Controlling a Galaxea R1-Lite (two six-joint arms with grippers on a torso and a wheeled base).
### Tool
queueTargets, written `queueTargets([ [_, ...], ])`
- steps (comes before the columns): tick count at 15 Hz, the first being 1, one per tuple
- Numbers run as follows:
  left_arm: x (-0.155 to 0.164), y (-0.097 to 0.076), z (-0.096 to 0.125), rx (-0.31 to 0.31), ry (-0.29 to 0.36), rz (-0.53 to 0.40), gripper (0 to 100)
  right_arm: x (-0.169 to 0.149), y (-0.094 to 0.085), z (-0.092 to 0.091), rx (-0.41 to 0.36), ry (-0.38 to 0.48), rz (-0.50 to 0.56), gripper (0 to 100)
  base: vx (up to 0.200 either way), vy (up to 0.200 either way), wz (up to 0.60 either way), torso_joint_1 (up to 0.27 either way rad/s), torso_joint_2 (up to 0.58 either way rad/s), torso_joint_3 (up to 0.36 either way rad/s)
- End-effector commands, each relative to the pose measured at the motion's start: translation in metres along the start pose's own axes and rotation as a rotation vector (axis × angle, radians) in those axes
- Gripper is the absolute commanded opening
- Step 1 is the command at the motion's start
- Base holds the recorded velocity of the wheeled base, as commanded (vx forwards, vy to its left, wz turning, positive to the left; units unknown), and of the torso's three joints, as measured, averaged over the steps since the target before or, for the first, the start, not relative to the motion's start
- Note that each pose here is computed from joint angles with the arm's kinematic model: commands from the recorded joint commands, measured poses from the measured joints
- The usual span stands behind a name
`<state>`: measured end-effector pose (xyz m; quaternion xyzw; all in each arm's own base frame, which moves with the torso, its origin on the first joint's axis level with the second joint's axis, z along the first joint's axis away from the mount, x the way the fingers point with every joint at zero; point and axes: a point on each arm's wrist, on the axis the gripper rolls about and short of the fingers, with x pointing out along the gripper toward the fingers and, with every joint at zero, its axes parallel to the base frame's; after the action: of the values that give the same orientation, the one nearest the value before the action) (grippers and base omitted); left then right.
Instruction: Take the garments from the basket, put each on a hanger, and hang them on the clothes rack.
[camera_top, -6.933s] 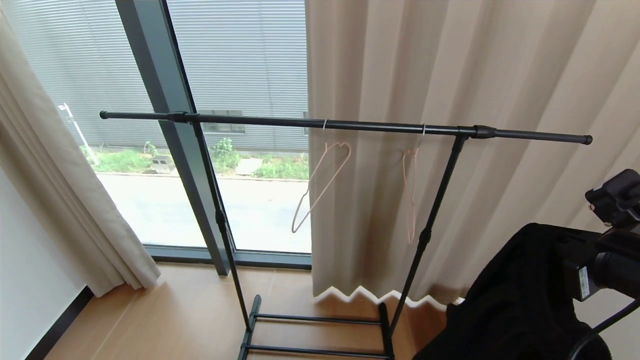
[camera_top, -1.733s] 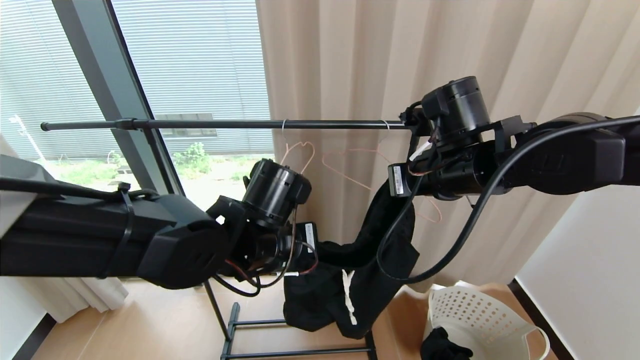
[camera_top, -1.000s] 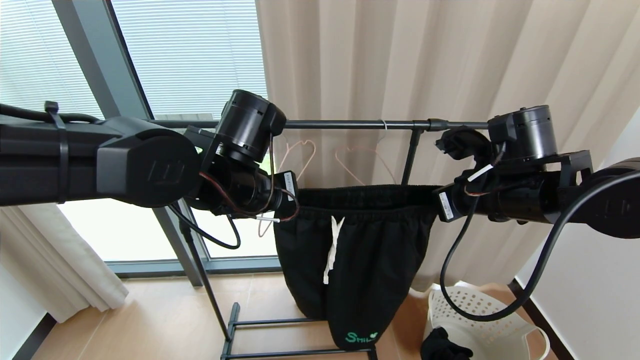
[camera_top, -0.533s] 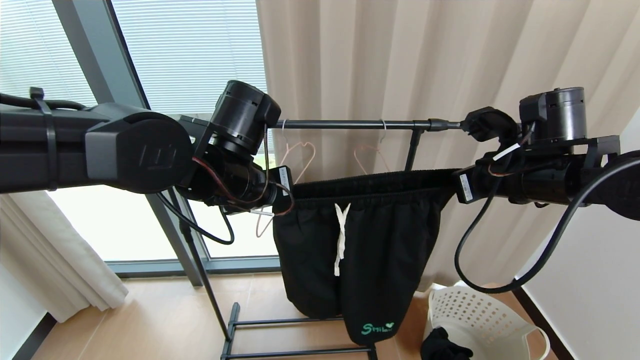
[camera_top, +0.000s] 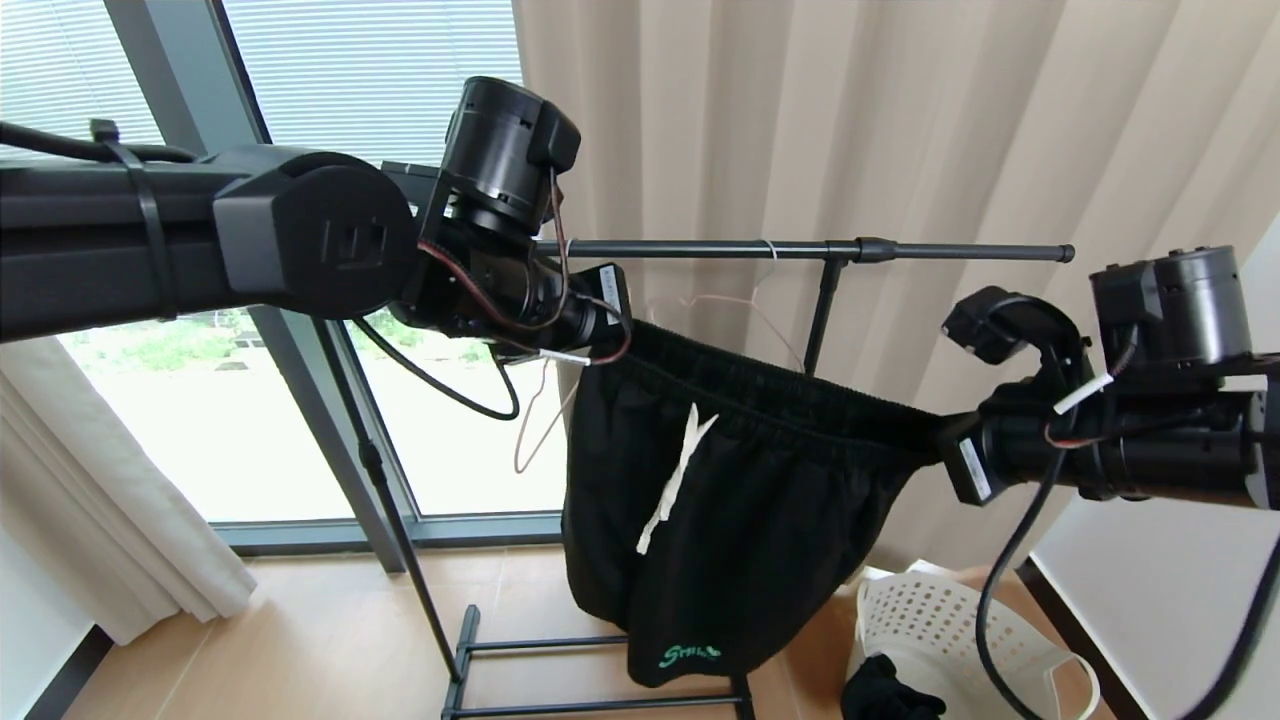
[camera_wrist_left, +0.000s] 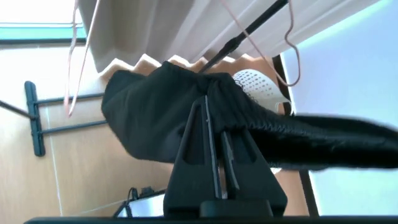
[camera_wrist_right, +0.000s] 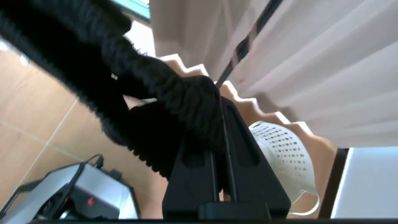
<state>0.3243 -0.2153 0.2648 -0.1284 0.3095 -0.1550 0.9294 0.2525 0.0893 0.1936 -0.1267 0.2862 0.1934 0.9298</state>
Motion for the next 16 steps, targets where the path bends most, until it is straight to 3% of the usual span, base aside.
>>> queueTargets([
  [1, 0.022, -0.009, 0.009, 0.017, -0.029, -0.032, 0, -0.028, 0.026, -0.020, -0.056, -0.007, 0.083, 0, 0.000, 0.000, 0.00, 0.000, 0.00, 0.000],
  [4, 0.037, -0.022, 0.006, 0.065, -0.032, -0.059, 0, -0.043, 0.053, -0.038, -0.128, -0.003, 0.185, 0, 0.000, 0.000, 0.00, 0.000, 0.00, 0.000],
  [8, 0.036, -0.037, 0.005, 0.107, -0.088, -0.114, 0, -0.058, 0.100, -0.038, -0.219, -0.046, 0.364, 0, 0.000, 0.000, 0.00, 0.000, 0.00, 0.000],
  [10, 0.036, -0.038, 0.007, 0.106, -0.105, -0.126, 0, -0.063, 0.129, -0.031, -0.210, -0.053, 0.458, 0, 0.000, 0.000, 0.00, 0.000, 0.00, 0.000],
  [16, 0.030, -0.039, 0.011, 0.105, -0.109, -0.160, 0, -0.038, 0.187, 0.002, -0.179, -0.056, 0.467, 0, 0.000, 0.000, 0.00, 0.000, 0.00, 0.000],
])
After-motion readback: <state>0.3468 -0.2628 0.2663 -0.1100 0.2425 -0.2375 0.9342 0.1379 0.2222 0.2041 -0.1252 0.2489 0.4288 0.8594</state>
